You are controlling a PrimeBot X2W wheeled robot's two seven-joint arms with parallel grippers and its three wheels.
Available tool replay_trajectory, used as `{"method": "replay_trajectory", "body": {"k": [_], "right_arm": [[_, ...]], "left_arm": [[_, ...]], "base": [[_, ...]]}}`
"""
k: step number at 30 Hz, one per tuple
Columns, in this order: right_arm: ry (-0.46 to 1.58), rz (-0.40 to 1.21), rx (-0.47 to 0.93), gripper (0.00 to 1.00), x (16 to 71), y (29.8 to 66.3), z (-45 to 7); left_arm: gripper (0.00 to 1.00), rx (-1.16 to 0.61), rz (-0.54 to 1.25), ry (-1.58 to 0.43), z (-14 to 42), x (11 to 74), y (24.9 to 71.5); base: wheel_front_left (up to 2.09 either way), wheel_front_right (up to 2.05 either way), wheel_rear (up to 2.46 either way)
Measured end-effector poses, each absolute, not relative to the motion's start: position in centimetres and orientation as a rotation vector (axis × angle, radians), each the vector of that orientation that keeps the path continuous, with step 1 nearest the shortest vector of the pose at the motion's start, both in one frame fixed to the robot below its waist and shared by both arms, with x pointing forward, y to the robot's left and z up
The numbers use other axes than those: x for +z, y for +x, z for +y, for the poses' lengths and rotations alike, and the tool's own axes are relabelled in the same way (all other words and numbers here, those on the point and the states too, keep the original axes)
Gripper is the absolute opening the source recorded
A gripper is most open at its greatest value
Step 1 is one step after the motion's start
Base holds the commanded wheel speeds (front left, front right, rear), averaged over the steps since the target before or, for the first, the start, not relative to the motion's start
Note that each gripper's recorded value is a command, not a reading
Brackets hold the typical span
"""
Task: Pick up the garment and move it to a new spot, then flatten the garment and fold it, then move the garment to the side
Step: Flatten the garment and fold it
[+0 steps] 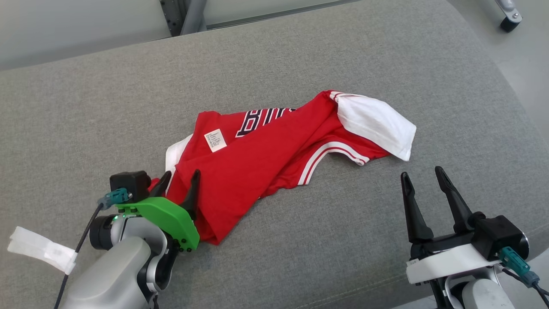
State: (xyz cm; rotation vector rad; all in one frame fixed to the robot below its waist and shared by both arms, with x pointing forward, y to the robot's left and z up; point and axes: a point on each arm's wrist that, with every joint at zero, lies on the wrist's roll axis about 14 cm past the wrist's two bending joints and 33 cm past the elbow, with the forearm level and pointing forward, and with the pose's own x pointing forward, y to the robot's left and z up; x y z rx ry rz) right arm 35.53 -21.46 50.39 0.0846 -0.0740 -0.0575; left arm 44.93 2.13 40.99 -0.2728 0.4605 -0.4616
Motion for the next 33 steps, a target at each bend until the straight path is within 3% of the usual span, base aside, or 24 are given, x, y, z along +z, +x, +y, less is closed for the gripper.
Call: {"method": "replay_trajectory", "body": {"k": [10, 11, 12, 13, 14, 15, 21, 27, 30, 33], "right_arm": [[0.082, -0.073, -0.059, 1.00, 50.4, 35.4, -21.5], [0.082, -0.073, -0.060, 1.00, 50.4, 35.4, -21.5], [0.081, -0.073, -0.063, 1.00, 50.4, 35.3, -21.6], [0.081, -0.073, -0.065, 1.00, 50.4, 35.3, -21.7], [0.081, -0.074, -0.067, 1.00, 50.4, 35.3, -21.7], [0.080, -0.074, -0.068, 1.00, 50.4, 35.3, -21.8], [0.080, -0.077, -0.072, 1.00, 50.5, 35.2, -21.9], [0.079, -0.084, -0.064, 1.00, 50.7, 35.1, -21.7], [0.077, -0.085, -0.065, 1.00, 50.8, 34.6, -21.7], [0.074, -0.087, -0.076, 1.00, 50.8, 33.9, -22.0]], "left_arm": [[0.97, -0.495, 0.513, -0.304, 1.3, 40.5, 45.3], [0.74, -0.492, 0.518, -0.305, 1.3, 40.3, 45.3], [0.44, -0.498, 0.522, -0.307, 1.2, 40.2, 45.2], [0.32, -0.502, 0.525, -0.311, 1.0, 40.2, 45.1], [0.11, -0.509, 0.531, -0.316, 0.8, 40.1, 45.0], [0.00, -0.515, 0.533, -0.320, 0.6, 40.1, 44.9], [0.00, -0.517, 0.462, -0.335, 0.7, 41.7, 46.2], [0.00, -0.602, 0.202, -0.282, -0.3, 49.1, 49.0], [0.00, -0.801, 0.123, -0.260, -3.5, 52.0, 46.1], [0.00, -1.024, 0.204, -0.210, -6.3, 50.9, 39.8]], "base": [[0.00, 0.00, 0.00], [0.00, 0.00, 0.00], [0.00, 0.00, 0.00], [0.00, 0.00, 0.00], [0.00, 0.00, 0.00], [0.00, 0.00, 0.00], [0.00, 0.00, 0.00], [0.00, 0.00, 0.00], [0.00, 0.00, 0.00], [0.00, 0.00, 0.00]]}}
